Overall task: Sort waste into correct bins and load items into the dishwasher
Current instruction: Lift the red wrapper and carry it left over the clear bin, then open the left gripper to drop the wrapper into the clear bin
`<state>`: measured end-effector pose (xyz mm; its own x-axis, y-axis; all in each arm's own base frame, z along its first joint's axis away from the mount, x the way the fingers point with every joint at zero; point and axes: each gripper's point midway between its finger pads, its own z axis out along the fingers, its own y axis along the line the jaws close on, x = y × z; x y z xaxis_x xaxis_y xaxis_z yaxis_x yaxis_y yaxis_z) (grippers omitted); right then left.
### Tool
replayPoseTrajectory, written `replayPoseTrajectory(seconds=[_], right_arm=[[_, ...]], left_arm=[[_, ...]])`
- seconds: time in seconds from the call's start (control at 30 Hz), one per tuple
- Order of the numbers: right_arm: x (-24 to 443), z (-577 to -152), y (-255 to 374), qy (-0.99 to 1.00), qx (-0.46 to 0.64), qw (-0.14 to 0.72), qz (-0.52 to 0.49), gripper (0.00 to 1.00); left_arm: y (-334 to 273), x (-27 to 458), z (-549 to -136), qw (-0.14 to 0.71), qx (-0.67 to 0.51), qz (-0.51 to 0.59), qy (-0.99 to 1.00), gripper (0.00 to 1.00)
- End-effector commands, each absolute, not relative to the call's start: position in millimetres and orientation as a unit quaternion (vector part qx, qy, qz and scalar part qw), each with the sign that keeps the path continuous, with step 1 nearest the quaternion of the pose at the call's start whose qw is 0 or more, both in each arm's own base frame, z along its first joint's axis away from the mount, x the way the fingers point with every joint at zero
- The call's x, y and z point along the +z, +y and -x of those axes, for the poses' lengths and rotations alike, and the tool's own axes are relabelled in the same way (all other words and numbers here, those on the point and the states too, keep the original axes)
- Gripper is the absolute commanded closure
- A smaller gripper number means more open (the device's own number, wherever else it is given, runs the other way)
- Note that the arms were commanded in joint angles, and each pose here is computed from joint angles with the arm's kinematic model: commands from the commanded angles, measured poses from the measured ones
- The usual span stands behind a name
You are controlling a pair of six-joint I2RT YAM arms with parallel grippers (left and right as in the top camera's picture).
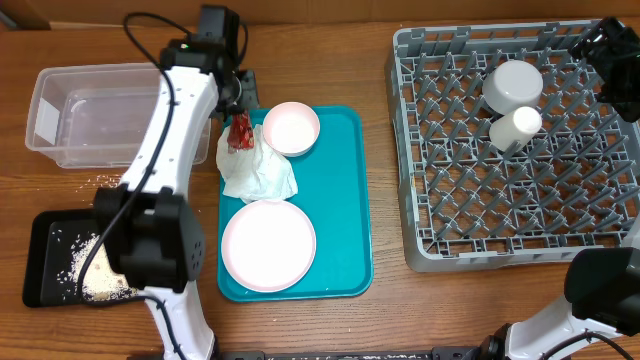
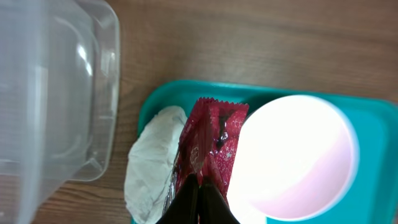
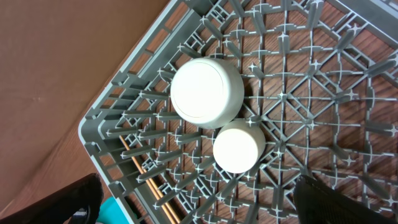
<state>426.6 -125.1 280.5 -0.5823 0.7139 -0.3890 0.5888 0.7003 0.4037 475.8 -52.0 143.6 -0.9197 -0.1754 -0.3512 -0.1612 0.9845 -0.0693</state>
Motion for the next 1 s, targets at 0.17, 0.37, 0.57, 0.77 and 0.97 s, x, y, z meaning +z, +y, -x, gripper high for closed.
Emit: replayPoseTrajectory(seconds=[0.17, 0.37, 0.57, 0.77, 0.97], right_arm=[[285.1, -428.6, -122.7, 0.881, 0.120, 0.276, -0.366, 0.00], [285.1, -428.6, -122.7, 0.881, 0.120, 0.276, -0.366, 0.00], [285.1, -428.6, -122.7, 0.881, 0.120, 0.276, -0.366, 0.00], [285.1, -428.6, -122.7, 0.881, 0.120, 0.276, -0.366, 0.00], [284.9, -428.6, -122.8, 0.881, 0.120, 0.276, -0.366, 0.00]], left_arm=[[0.8, 216.5, -471.4, 0.254, -0.041, 0.195, 0.946, 0.96], [57.6, 215.5, -463.4, 0.247, -0.041, 0.313, 0.916, 0.96], [112.8, 219.7, -460.7, 0.264, -0.040, 0.401, 0.876, 0.96], [164.7, 217.6, -446.0, 0.262, -0.042, 0.506, 0.820, 0.96], [191.9, 212.4, -435.5, 0.258, -0.041, 0.554, 0.790, 0.96]])
